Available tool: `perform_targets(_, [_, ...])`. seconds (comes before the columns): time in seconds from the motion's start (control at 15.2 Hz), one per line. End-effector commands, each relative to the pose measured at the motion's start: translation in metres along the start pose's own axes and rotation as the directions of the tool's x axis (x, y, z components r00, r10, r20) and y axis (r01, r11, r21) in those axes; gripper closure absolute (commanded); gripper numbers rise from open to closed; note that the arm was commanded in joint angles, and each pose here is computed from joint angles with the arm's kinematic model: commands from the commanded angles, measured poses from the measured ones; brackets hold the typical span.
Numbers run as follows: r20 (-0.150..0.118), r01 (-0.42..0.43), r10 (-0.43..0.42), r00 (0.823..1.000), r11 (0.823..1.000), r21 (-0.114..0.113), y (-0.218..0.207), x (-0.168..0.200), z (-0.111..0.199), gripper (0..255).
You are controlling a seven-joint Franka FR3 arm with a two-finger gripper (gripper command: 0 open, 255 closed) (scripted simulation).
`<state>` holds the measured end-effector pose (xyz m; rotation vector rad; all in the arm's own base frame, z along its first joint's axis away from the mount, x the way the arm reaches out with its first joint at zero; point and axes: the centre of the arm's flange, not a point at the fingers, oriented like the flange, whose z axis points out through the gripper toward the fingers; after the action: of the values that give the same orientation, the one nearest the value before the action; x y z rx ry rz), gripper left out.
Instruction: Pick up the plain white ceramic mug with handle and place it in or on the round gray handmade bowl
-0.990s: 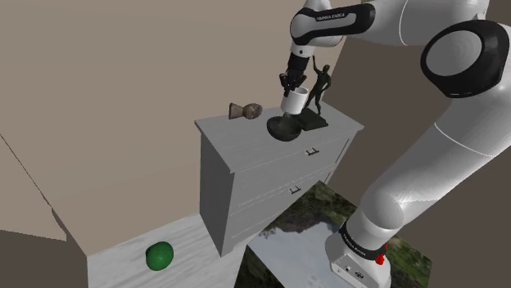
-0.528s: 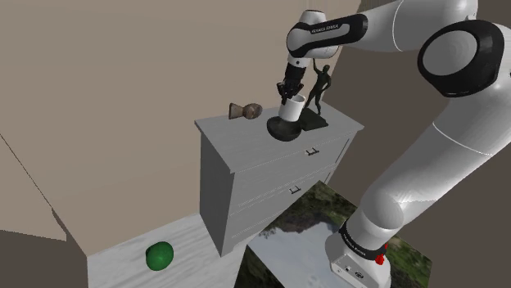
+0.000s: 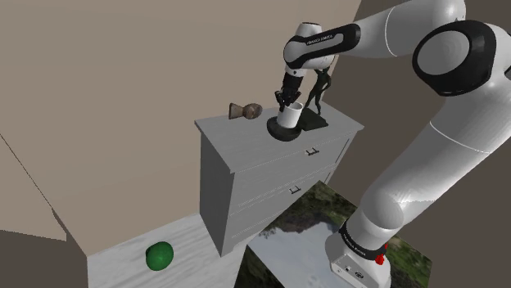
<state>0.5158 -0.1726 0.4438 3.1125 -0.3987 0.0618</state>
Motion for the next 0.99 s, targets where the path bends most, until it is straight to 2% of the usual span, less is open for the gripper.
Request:
perform_targets(0.0, [-0.001, 0.0, 0.0, 1.0, 1.0, 0.0, 0.0, 0.0, 0.001, 255])
perform_targets(0.26, [-0.001, 0.0, 0.0, 1.0, 1.0, 0.0, 0.0, 0.0, 0.001, 255])
perform_targets(0.33, [-0.001, 0.0, 0.0, 1.0, 1.0, 0.0, 0.0, 0.0, 0.001, 0])
perform_targets(0.66, [-0.001, 0.0, 0.0, 1.0, 1.0, 0.0, 0.0, 0.0, 0.001, 0])
perform_targets(0.92, [-0.001, 0.0, 0.0, 1.0, 1.0, 0.0, 0.0, 0.0, -0.049, 0])
